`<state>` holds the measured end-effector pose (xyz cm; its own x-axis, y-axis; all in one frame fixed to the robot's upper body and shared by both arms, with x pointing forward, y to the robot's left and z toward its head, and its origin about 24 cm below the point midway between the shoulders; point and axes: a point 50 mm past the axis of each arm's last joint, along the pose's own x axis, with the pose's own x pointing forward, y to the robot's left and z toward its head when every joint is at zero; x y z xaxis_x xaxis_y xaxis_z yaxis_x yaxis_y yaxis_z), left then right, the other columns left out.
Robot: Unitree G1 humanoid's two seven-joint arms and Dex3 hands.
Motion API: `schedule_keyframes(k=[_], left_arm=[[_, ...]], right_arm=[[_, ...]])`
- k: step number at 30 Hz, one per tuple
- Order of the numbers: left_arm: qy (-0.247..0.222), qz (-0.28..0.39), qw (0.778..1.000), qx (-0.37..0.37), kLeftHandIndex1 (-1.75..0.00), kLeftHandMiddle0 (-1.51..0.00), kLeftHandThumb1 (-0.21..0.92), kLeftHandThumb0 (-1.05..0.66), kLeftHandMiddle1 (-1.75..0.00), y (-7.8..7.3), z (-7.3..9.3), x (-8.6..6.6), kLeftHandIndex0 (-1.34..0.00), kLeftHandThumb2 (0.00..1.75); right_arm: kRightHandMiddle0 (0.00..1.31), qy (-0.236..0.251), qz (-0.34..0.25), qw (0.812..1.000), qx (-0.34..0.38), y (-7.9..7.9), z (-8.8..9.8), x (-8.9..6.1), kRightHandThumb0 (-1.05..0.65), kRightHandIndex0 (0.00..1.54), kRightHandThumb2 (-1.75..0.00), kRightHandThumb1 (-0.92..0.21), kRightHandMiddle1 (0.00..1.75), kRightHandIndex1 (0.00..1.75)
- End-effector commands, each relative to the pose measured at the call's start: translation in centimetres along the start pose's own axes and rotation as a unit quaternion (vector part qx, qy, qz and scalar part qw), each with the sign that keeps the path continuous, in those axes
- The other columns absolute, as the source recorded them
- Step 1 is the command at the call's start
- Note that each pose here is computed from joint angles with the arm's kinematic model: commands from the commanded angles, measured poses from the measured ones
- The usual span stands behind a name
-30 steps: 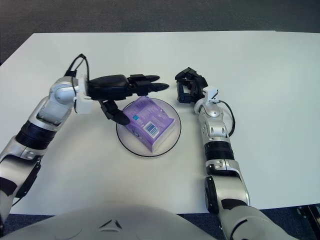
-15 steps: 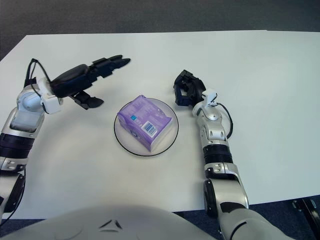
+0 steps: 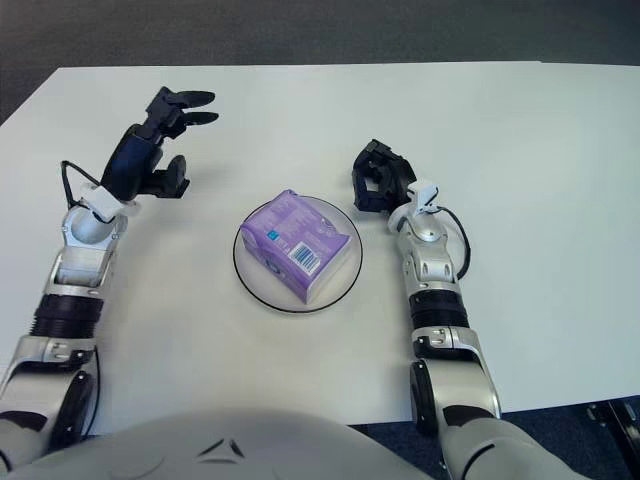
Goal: Put the tissue paper into the plate.
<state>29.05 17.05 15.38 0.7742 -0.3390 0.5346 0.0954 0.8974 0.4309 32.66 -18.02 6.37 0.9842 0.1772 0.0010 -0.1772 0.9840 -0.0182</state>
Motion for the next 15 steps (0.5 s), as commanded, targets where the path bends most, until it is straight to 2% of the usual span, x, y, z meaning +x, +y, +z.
schedule_keyframes(k=[1, 3, 6, 15], left_arm=[[0.018, 0.077, 0.996, -0.04, -1.58, -0.56, 0.92, -0.78, -1.4, 0.8, -0.1, -0.3, -0.22, 0.94], [0.032, 0.112, 0.991, -0.07, -1.68, -0.59, 0.92, -0.73, -1.52, 1.2, -0.4, -0.5, -0.25, 0.93], [0.048, 0.147, 0.982, -0.109, -1.72, -0.66, 0.92, -0.66, -1.66, 1.5, -0.7, -0.7, -0.33, 0.91], [0.098, 0.201, 0.962, -0.157, -1.75, -0.91, 0.92, -0.55, -1.74, 2.0, -3.1, -2.9, -0.57, 0.88]], right_arm=[[0.57, 0.144, -0.013, 0.989, 0.024, 0.5, -6.7, -3.4, -0.46, 1.25, -1.25, -0.37, 1.75, 1.75], [0.57, 0.142, -0.019, 0.99, 0.021, 0.5, -6.7, -3.4, -0.46, 1.25, -1.26, -0.37, 1.75, 1.75], [0.58, 0.137, -0.027, 0.99, 0.017, 0.5, -6.6, -3.5, -0.46, 1.25, -1.26, -0.36, 1.75, 1.75], [0.59, 0.127, -0.044, 0.991, 0.023, 0.5, -6.5, -3.7, -0.47, 1.25, -1.28, -0.35, 1.75, 1.75]])
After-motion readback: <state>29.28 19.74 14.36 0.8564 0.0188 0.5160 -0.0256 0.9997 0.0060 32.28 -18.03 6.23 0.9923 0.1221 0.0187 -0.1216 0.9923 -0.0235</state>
